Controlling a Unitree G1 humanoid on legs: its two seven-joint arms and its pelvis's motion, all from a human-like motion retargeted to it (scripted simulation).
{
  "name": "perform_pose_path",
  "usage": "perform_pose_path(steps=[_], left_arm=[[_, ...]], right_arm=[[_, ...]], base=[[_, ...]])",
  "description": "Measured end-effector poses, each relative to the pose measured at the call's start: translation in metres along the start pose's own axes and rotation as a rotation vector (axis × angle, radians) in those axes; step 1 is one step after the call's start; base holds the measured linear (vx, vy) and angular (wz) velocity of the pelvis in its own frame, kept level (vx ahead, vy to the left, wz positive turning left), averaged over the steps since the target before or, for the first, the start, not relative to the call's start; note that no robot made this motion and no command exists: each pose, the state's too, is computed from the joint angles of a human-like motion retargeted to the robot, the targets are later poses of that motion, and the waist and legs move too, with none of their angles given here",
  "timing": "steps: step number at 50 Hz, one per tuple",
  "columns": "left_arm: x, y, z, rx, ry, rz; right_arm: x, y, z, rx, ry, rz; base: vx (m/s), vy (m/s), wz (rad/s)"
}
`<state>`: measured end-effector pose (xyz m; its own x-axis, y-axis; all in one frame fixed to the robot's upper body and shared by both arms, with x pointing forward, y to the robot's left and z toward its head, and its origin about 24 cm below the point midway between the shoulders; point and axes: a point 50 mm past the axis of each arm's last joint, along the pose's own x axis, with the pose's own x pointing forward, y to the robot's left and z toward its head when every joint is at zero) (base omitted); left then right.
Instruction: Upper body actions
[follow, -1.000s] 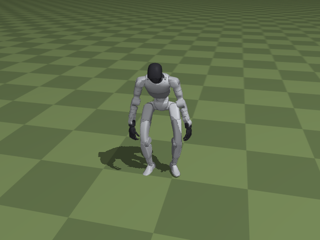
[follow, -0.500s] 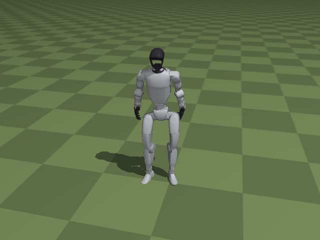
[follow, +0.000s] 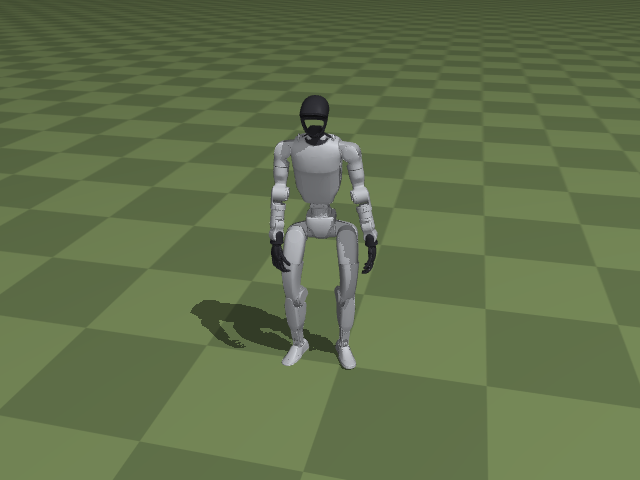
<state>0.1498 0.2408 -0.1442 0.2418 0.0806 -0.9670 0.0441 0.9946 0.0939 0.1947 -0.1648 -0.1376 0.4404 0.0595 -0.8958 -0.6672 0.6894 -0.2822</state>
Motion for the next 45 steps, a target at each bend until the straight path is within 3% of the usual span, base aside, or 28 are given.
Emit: perform_pose_path(steps=[8, 15, 23, 35, 40, 45], left_arm=[[-0.042, 0.025, 0.135, 0.158, -0.320, 0.103], [-0.120, 0.046, 0.241, 0.326, -0.591, 0.233], [-0.159, 0.049, 0.277, 0.309, -0.719, 0.277], [-0.099, 0.043, 0.217, 0.322, -0.564, 0.174], [-0.042, 0.020, 0.138, 0.300, -0.363, 0.071], [0.000, -0.005, 0.012, 0.259, -0.058, -0.015]], right_arm=[[-0.019, -0.084, 0.096, -0.081, -0.283, -0.204], [-0.073, -0.165, 0.171, -0.135, -0.500, -0.413], [-0.105, -0.184, 0.215, -0.209, -0.605, -0.516], [-0.056, -0.142, 0.154, -0.262, -0.455, -0.423], [-0.021, -0.097, 0.080, -0.222, -0.254, -0.342], [-0.005, -0.022, -0.023, -0.158, 0.047, -0.169]], base=[[-0.28, -0.08, 0.01], [-0.26, -0.03, 0.18], [-0.10, -0.01, -0.11], [0.05, 0.03, -0.04], [0.17, -0.02, -0.11], [0.33, -0.12, -0.09]])
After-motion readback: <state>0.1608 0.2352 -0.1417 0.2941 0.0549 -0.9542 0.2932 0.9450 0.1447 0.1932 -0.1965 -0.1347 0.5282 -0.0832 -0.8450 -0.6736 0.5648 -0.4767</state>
